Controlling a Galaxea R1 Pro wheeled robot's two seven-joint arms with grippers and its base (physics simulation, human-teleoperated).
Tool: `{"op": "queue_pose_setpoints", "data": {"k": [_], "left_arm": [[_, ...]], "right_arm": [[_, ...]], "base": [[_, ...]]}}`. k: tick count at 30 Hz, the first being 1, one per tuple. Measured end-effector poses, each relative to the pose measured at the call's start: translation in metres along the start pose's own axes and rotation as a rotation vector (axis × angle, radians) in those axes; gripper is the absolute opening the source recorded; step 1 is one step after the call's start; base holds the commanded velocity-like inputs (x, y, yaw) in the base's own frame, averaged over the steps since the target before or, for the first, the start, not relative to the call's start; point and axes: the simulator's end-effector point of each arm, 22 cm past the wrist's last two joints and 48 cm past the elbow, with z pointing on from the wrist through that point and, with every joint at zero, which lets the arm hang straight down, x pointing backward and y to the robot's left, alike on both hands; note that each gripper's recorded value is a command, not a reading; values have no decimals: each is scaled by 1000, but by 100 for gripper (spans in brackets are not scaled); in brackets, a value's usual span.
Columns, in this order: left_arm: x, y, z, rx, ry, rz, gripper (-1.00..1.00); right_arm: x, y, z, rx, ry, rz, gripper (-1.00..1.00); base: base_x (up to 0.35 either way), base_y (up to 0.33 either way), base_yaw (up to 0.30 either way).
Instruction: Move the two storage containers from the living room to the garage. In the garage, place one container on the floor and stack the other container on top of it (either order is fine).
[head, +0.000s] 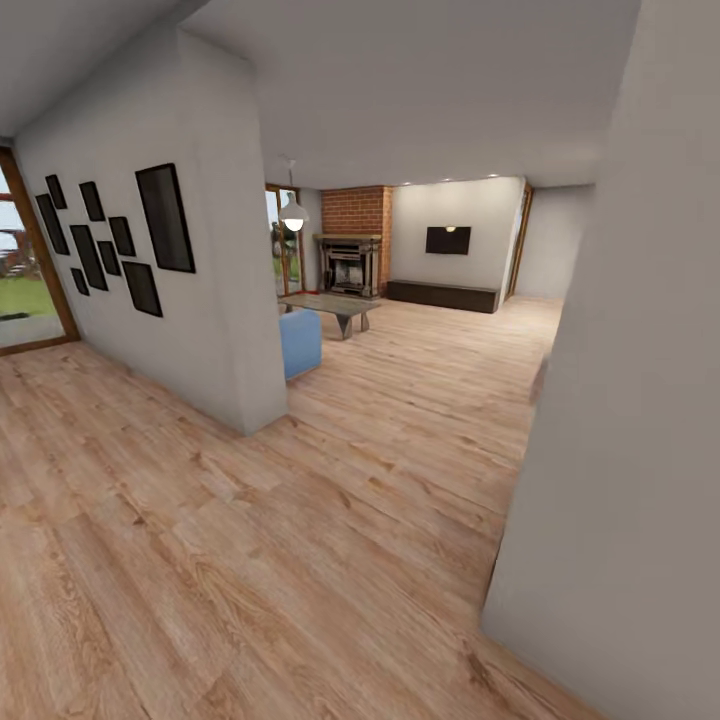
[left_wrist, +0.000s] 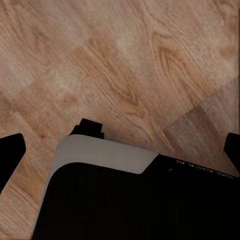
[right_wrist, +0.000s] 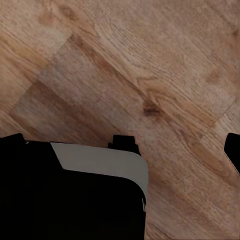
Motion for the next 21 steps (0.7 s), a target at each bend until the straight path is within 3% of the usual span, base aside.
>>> {"op": "queue_pose_setpoints", "data": {"k": [21], "left_arm": [[0, 0, 0, 0, 0, 0, 100]], "right_arm": [[0, 0, 0, 0, 0, 0, 100]], "base": [[322, 0, 0]]}}
